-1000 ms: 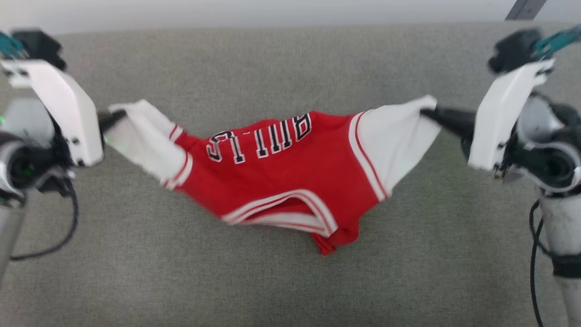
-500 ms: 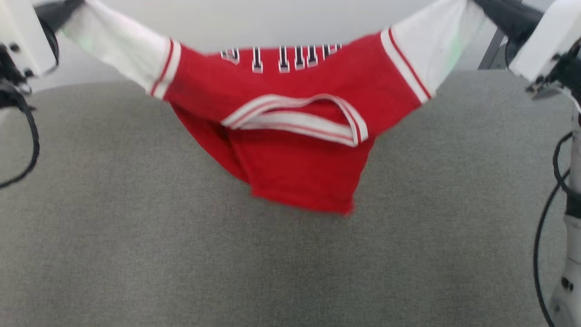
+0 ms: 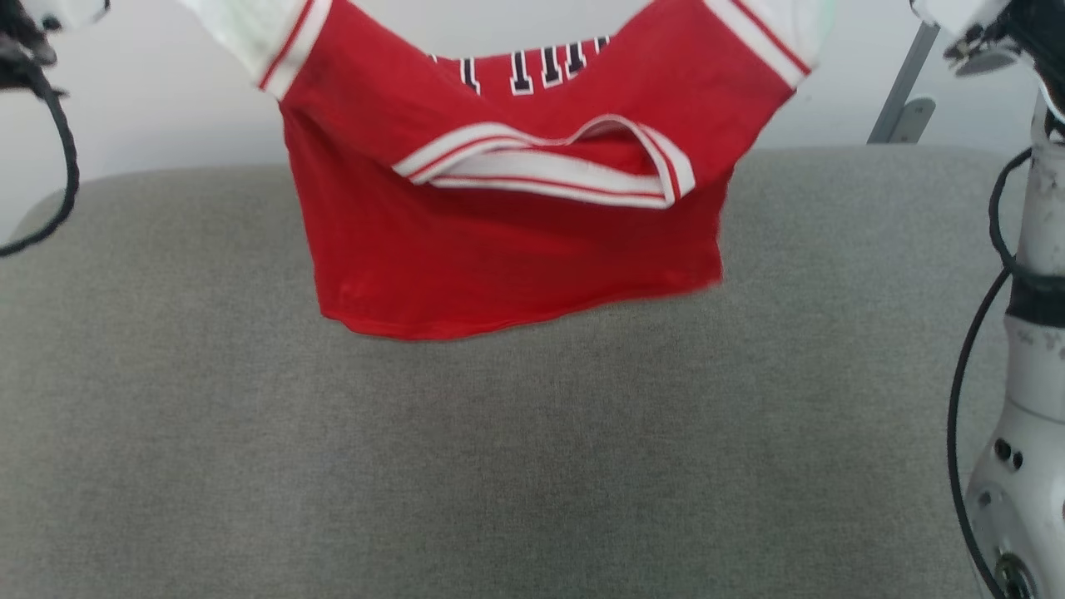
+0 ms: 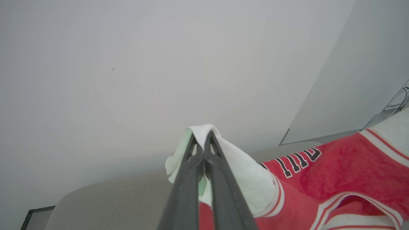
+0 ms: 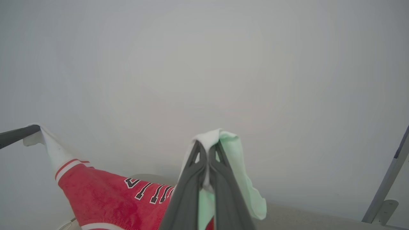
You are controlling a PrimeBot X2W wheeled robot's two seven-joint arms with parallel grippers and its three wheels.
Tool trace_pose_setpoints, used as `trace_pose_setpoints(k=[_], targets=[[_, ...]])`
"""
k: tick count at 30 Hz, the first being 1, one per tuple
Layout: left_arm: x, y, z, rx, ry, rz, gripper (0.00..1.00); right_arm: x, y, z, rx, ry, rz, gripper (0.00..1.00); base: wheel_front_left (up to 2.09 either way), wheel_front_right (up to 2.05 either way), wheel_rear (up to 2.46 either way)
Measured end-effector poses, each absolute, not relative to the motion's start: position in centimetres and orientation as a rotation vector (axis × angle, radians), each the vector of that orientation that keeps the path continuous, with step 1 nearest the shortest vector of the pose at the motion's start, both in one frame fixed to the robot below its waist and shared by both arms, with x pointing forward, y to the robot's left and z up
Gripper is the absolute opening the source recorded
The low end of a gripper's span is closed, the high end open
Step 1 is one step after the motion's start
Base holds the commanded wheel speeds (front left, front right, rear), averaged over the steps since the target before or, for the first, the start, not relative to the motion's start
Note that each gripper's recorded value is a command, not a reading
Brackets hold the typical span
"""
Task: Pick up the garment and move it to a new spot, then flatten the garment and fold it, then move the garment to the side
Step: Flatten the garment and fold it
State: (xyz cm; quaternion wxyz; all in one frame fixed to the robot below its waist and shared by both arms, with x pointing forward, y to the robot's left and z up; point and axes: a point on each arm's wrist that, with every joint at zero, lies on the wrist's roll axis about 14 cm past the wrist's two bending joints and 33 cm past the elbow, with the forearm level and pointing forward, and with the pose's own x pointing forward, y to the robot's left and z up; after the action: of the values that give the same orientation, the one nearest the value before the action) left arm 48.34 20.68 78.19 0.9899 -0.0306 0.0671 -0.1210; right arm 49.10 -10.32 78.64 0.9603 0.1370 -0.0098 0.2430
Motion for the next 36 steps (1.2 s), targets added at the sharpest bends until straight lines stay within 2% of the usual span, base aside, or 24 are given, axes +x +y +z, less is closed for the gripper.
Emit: trace_pose_setpoints(k=[7, 11, 16, 24, 30, 36], targets=[[52.2, 20.0, 78.5, -0.061, 0.064, -0.246, 0.00, 52.8, -10.0, 78.9, 0.243, -0.086, 0.447, 0.00, 0.00, 0.00, 0.00], [55.6, 19.5, 77.7, -0.068, 0.033, -0.250, 0.00, 56.3, -9.5, 77.8, 0.223, -0.109, 0.421, 0.00, 0.00, 0.00, 0.00], [60.2, 19.7, 77.1, -0.048, -0.042, -0.230, 0.00, 61.0, -9.5, 77.4, 0.178, -0.232, 0.368, 0.00, 0.00, 0.00, 0.00], [64.5, 20.2, 80.1, 0.015, -0.418, -0.206, 0.00, 66.4, -9.6, 75.7, 0.032, -0.452, 0.301, 0.00, 0.00, 0.00, 0.00], [67.0, 22.5, 72.9, 0.006, -0.317, -0.151, 0.00, 69.3, -7.7, 67.4, -0.044, -0.274, 0.335, 0.00, 0.00, 0.00, 0.00], [66.9, 25.3, 64.6, -0.003, -0.104, -0.076, 0.00, 68.6, -6.3, 58.6, 0.017, -0.002, 0.370, 0.00, 0.00, 0.00, 0.00]])
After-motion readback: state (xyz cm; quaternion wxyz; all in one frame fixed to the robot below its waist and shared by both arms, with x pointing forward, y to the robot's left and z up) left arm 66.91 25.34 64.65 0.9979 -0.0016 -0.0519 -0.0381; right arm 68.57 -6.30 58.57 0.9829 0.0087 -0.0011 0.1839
